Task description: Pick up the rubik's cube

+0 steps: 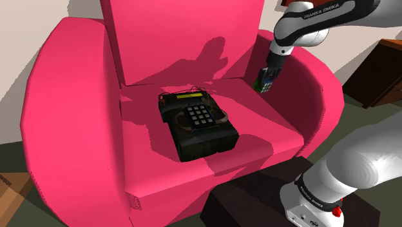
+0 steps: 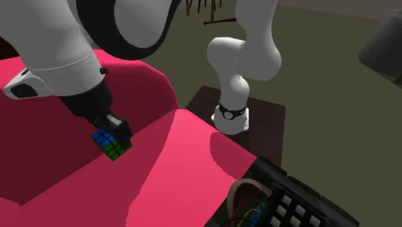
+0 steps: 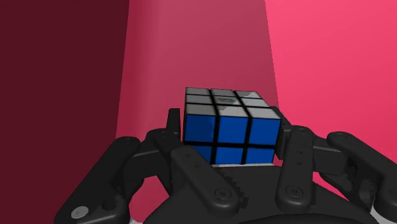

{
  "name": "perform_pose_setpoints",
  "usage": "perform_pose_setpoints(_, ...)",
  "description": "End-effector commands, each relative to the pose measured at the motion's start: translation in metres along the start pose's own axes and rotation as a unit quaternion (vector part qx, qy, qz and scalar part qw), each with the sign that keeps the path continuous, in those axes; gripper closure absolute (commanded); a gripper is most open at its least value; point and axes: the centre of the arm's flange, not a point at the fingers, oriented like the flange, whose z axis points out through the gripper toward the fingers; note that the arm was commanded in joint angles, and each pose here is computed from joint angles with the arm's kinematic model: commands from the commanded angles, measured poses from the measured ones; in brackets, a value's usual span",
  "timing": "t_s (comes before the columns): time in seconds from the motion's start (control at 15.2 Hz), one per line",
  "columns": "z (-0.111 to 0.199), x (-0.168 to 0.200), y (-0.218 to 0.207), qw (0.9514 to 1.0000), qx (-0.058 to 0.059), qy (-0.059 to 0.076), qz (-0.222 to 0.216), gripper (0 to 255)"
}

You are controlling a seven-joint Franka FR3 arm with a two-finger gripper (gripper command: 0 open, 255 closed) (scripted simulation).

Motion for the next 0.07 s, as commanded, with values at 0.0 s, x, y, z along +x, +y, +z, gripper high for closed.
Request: perform_pose_setpoints(0.0, -0.0032, -0.0005, -0.0004, 1.0, 0.0, 0.0, 0.0, 255)
